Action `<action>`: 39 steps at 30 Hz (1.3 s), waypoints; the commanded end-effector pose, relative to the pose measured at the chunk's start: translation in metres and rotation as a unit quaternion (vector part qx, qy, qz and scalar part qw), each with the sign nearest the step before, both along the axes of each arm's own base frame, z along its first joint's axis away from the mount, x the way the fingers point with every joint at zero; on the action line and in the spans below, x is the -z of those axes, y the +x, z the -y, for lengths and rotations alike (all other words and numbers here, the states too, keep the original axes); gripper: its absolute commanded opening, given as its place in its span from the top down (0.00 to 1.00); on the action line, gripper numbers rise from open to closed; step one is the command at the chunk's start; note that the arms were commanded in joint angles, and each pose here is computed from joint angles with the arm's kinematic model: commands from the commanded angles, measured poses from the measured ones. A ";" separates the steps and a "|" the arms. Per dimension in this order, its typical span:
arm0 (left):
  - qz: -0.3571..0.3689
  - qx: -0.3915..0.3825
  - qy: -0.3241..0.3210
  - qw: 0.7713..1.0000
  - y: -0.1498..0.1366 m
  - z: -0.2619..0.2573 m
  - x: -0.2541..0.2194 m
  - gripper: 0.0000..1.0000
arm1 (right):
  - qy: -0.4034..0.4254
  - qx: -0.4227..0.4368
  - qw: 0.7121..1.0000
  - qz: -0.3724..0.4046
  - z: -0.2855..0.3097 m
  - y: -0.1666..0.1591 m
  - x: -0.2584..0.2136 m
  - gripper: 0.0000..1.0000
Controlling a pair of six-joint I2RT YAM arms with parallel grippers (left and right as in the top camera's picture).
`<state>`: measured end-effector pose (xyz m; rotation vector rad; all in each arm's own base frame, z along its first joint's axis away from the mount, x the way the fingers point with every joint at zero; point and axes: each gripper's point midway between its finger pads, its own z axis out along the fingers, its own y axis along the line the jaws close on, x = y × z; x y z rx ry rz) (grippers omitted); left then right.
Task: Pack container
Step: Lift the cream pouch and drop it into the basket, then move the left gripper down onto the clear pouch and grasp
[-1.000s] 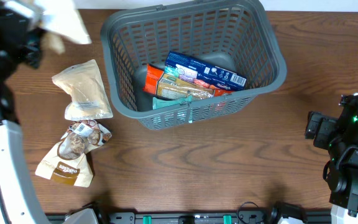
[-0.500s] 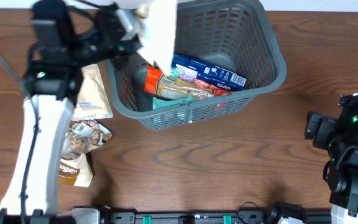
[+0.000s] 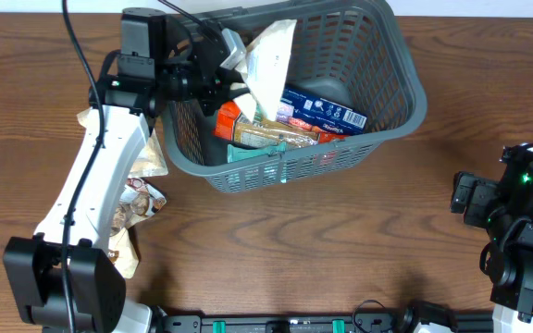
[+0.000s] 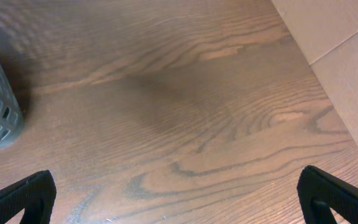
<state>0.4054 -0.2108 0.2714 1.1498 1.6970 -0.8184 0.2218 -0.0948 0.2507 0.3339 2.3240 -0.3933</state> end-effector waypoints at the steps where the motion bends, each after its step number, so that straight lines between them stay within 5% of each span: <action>1: 0.004 0.014 -0.012 1.000 -0.007 0.007 -0.011 0.31 | 0.002 -0.005 1.000 -0.003 -0.003 0.000 0.002 0.01; 3: 0.003 0.015 -0.011 1.000 -0.007 0.008 -0.011 0.15 | 0.002 -0.005 1.000 -0.003 -0.003 0.000 0.002 0.01; 9: 0.021 -0.017 0.010 1.000 0.004 0.001 -0.010 0.26 | 0.002 -0.005 1.000 -0.004 -0.003 0.000 0.003 0.01; 12: 0.032 -0.088 0.044 0.995 0.018 -0.017 -0.014 0.22 | 0.002 -0.005 1.000 -0.004 -0.003 0.000 0.003 0.01; 21: 0.104 -0.258 0.013 0.960 -0.001 -0.114 -0.114 0.25 | 0.002 -0.005 1.000 -0.004 -0.003 0.000 0.003 0.01; 24: 0.075 -0.369 -0.009 0.926 -0.007 -0.164 -0.130 0.33 | 0.002 -0.005 1.000 -0.005 -0.003 0.000 0.003 0.01; 28: -0.014 -0.503 0.031 0.864 -0.014 -0.225 -0.093 0.35 | 0.002 -0.005 1.000 -0.004 -0.003 0.000 0.003 0.01; 35: -0.172 -0.592 0.141 0.775 -0.030 -0.269 0.008 0.33 | 0.002 -0.005 1.000 -0.004 -0.003 0.001 0.003 0.01; 39: -0.242 -0.605 0.149 0.743 -0.029 -0.279 0.054 0.28 | 0.003 -0.005 1.000 -0.007 -0.003 0.001 0.004 0.01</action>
